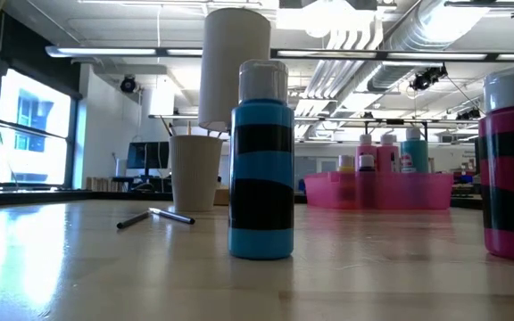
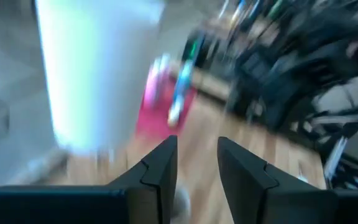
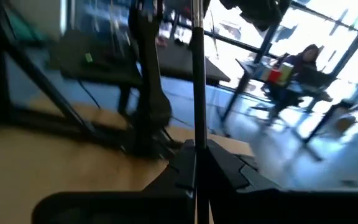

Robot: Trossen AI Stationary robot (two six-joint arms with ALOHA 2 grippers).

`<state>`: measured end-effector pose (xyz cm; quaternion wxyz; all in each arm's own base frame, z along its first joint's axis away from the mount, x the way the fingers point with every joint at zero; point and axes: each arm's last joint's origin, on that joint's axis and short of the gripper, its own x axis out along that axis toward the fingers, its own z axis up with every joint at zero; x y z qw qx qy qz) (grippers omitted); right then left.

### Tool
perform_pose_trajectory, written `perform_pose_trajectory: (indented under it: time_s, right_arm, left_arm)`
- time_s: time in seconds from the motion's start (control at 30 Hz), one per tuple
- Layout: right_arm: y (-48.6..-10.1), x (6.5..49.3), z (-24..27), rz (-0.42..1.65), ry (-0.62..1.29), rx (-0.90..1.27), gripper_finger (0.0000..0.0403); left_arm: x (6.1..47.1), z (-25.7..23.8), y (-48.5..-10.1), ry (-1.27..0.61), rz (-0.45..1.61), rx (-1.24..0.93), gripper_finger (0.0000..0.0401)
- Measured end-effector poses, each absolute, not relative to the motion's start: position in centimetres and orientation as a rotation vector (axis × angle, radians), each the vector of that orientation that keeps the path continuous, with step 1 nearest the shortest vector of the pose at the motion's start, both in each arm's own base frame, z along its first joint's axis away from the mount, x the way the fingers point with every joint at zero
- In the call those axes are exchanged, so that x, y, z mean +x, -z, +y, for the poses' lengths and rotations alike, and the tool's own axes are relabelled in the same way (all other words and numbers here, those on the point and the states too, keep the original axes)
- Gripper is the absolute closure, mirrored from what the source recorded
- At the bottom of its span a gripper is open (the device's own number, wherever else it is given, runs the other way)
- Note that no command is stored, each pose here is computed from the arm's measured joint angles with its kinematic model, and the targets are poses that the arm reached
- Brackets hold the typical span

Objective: Pick & Place Paint Supplies
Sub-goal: Put the silver eyeshadow brush into the white cup

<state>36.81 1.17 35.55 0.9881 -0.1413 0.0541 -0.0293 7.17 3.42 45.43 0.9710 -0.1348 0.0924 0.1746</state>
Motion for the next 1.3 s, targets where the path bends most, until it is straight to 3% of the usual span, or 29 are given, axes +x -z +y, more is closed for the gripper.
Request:
perform_pose_trajectory:
  time_s: [0.3,0.5,0.67,1.3]
  right_arm:
    - [-36.2,37.0,0.0,0.013,0.043,-0.035,0.0395]
    - [-36.7,37.0,0.1,-0.034,0.039,-0.018,0.0395]
    - [-36.7,37.0,0.1,-0.036,0.042,-0.018,0.0395]
    - [-36.7,37.0,0.1,-0.034,0.043,-0.017,0.0395]
  left_arm:
    - [7.7,2.8,-43.0,-0.213,-0.020,-0.025,0.0288]
    - [10.9,3.2,-39.3,-0.038,-0.284,0.072,0.0288]
    - [12.1,3.6,-37.5,-0.044,-0.465,0.127,0.0288]
    - [13.8,4.4,-36.6,-0.064,-0.449,-0.019,0.0288]
